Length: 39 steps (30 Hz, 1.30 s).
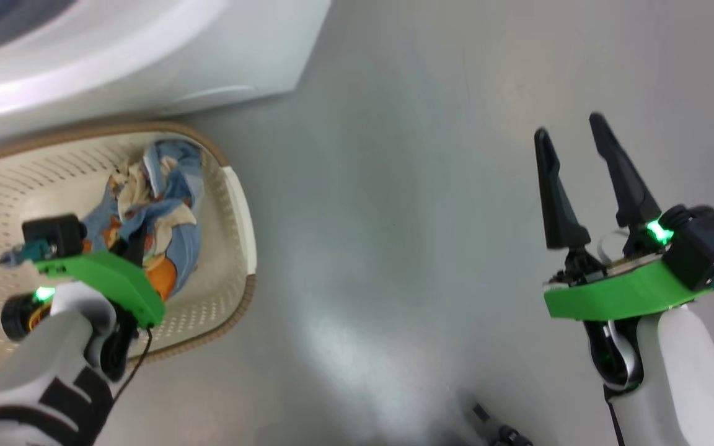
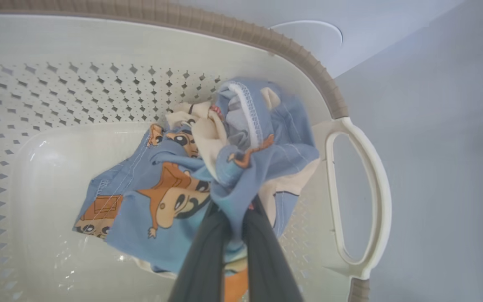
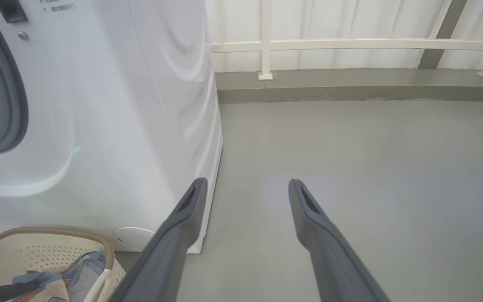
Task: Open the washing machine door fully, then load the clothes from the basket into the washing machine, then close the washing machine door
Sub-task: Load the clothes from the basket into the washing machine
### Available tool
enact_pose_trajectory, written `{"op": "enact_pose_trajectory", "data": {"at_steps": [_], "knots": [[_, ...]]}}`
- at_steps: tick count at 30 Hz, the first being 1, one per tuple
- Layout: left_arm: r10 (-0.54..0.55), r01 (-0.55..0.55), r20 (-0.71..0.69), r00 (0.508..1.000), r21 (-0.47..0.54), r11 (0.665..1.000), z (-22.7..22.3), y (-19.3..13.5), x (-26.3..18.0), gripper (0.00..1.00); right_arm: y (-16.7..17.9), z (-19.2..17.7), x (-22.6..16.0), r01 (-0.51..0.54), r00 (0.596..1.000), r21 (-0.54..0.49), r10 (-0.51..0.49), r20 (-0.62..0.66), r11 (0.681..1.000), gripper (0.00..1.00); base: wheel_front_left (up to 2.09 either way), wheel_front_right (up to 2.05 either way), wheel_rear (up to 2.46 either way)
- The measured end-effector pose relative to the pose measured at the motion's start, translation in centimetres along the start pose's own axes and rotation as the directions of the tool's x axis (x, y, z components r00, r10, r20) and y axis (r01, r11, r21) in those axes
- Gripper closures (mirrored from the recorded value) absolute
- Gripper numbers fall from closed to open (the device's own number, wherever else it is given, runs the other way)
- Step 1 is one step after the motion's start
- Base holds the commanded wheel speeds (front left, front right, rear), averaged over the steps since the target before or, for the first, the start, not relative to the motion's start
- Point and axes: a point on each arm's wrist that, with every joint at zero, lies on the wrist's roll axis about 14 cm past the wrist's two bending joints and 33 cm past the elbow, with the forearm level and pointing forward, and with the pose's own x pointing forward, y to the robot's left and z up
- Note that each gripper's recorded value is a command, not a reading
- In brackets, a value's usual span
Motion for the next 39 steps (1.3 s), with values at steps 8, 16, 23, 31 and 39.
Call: {"op": "enact_pose_trajectory", "data": {"at_steps": [8, 16, 23, 31, 39], "knots": [[0.057, -0.060, 0.126, 0.990, 0.018, 0.998, 2.8, 0.8, -5.0, 1.00, 0.6, 1.3, -2.2, -0.026, 1.000, 0.009, 0.026, 0.002, 1.000, 0.00, 0.00, 0.00, 0.00], [0.070, -0.093, 0.299, 0.952, 0.063, 0.994, 7.0, -0.2, -9.9, 1.00, 1.8, 2.8, -4.3, -0.059, 0.998, 0.025, 0.058, 0.022, 0.998, 0.00, 0.00, 0.00, 0.00], [0.082, -0.135, 0.461, 0.884, 0.084, 0.987, 10.4, -0.9, -14.8, 1.00, 2.3, 4.6, -5.8, -0.082, 0.995, 0.025, 0.080, 0.057, 0.996, 0.00, 0.00, 0.00, 0.00], [0.080, -0.183, 0.619, 0.782, 0.105, 0.978, 13.3, -1.9, -20.4, 1.00, 2.4, 5.6, -7.6, -0.091, 0.993, 0.021, 0.089, 0.077, 0.996, 0.00, 0.00, 0.00, 0.00], [0.107, -0.255, 0.732, 0.673, 0.093, 0.963, 14.2, -1.8, -26.1, 1.00, 2.8, 6.5, -8.1, -0.114, 0.989, 0.011, 0.112, 0.101, 0.993, 0.00, 0.00, 0.00, 0.00]]}}
